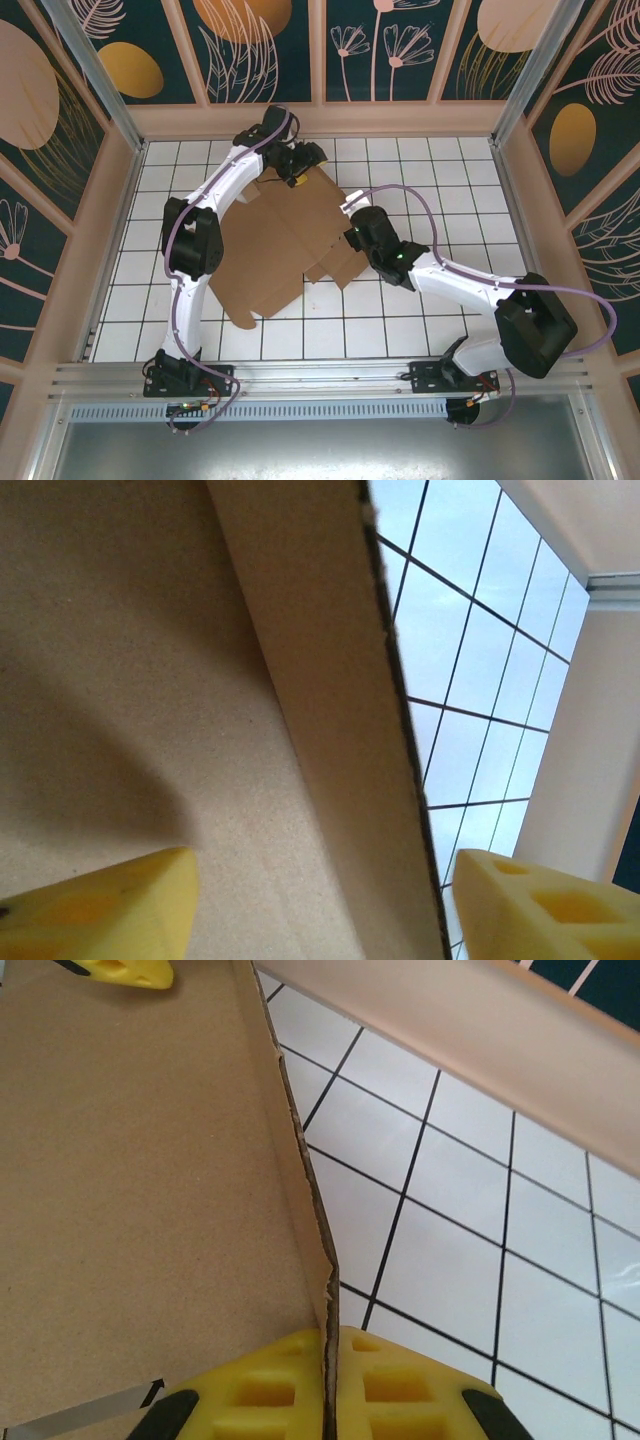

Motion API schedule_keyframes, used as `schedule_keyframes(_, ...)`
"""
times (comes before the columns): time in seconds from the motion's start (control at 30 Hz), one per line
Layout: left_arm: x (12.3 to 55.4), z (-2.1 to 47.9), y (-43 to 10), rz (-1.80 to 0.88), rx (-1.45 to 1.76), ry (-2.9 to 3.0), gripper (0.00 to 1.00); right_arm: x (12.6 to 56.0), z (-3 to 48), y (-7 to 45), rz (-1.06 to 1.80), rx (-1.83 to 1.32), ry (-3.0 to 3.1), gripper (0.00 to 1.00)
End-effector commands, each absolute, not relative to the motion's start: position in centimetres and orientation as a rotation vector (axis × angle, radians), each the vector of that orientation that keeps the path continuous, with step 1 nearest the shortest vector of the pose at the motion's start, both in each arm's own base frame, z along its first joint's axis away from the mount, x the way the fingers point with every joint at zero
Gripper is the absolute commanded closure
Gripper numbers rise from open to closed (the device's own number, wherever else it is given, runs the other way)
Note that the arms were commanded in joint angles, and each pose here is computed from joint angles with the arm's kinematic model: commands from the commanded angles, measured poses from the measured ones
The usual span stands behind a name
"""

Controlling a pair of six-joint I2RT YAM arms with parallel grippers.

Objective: Fold the paper box

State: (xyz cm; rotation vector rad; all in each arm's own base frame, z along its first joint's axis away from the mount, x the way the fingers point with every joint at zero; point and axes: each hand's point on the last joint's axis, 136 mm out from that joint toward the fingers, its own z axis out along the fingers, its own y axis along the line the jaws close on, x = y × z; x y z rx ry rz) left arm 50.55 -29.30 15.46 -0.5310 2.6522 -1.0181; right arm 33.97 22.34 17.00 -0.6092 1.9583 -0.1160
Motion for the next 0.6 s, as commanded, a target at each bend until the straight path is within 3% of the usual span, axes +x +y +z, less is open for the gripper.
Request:
schedule_keyframes(0.0, 51.0, 15.4, -29.9, -1.044, -0.541, 2.644, 0.44, 34.8, 18.9, 22.5, -0.184, -0.588, 1.888, 0.91)
schedule_keyframes(0.17, 51.4, 16.8, -29.8, -1.072, -0.536, 2.602, 0.72, 34.8, 19.3, 22.0, -0.226, -0.583, 1.871, 0.89)
schedule_keyframes(0.33, 51.5, 17.6, -29.5, -1.191, -0.540, 2.518, 0.95, 34.5, 21.5, 21.9, -0.196, -0.571, 1.840, 0.59)
schedule_keyframes(0.43, 51.2, 17.6, -29.1, -1.280, -0.573, 2.448, 1.00, 33.8, 23.9, 22.2, -0.117, -0.549, 1.815, 0.41)
schedule_keyframes(0.57, 51.3, 17.3, -27.7, -1.391, -0.697, 2.311, 1.00, 32.3, 26.8, 24.1, 0.085, -0.501, 1.811, 0.36)
